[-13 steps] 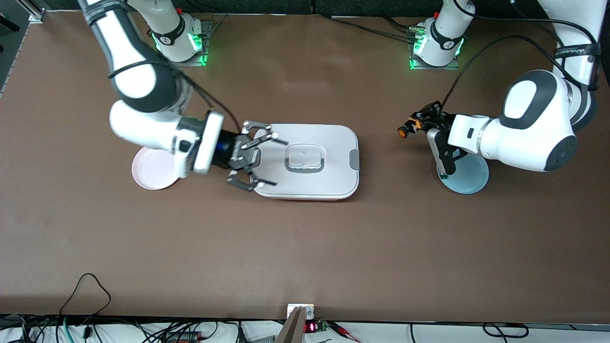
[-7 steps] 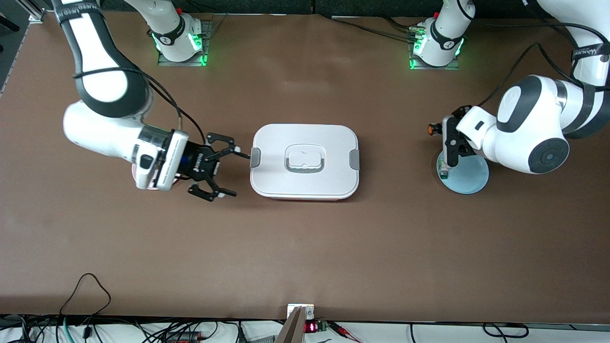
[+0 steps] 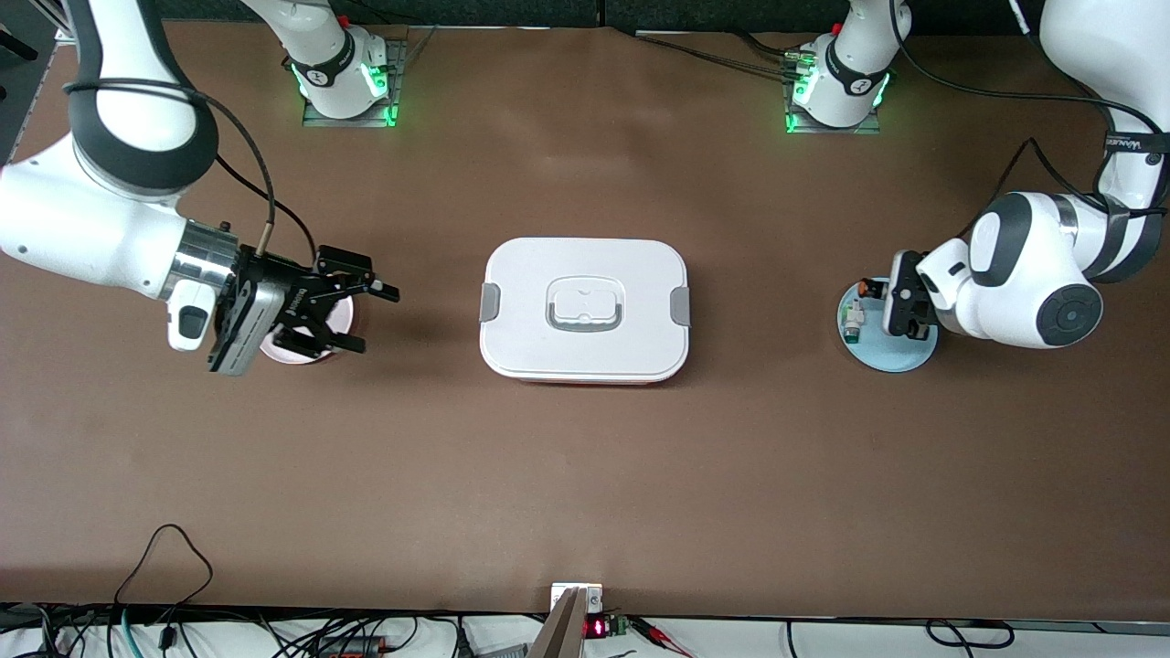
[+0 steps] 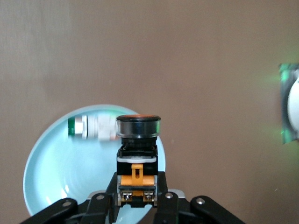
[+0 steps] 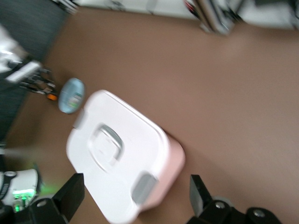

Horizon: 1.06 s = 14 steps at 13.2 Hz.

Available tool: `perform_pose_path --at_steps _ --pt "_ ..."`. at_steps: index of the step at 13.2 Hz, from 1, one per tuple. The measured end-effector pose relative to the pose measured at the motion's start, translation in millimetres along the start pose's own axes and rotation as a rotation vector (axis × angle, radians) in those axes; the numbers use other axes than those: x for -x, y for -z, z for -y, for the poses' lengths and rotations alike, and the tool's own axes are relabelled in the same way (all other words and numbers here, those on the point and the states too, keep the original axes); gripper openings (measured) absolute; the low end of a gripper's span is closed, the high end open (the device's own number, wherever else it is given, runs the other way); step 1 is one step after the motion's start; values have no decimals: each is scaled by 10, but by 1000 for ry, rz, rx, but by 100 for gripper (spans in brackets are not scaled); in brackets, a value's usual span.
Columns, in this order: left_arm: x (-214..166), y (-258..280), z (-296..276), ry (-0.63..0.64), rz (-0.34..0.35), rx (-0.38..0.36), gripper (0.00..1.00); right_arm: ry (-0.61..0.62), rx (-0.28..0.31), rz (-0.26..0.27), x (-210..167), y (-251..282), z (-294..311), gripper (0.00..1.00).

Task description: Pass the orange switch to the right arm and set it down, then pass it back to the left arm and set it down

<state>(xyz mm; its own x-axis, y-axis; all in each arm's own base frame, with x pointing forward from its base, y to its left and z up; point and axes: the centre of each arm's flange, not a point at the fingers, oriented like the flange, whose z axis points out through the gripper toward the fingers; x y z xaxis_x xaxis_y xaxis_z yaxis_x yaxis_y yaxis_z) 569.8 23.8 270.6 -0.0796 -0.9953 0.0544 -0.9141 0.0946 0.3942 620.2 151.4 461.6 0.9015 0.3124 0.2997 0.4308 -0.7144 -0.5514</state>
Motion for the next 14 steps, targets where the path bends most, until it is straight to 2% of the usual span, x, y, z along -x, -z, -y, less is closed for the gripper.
perform_pose_path --at_steps 3,5,9,11,14 --pt "214 -220 6 5 39 -75 33 -200 143 126 113 47 65 100" --pt "319 -376 -8 0 65 -118 33 -283 257 201 207 148 116 100" --pt "474 -624 21 -4 77 -170 33 -445 503 310 326 566 306 100" --pt "543 -791 82 1 62 -185 33 -443 621 328 322 875 374 100" --pt "583 -921 139 4 48 -200 33 -500 704 276 367 1341 149 100"
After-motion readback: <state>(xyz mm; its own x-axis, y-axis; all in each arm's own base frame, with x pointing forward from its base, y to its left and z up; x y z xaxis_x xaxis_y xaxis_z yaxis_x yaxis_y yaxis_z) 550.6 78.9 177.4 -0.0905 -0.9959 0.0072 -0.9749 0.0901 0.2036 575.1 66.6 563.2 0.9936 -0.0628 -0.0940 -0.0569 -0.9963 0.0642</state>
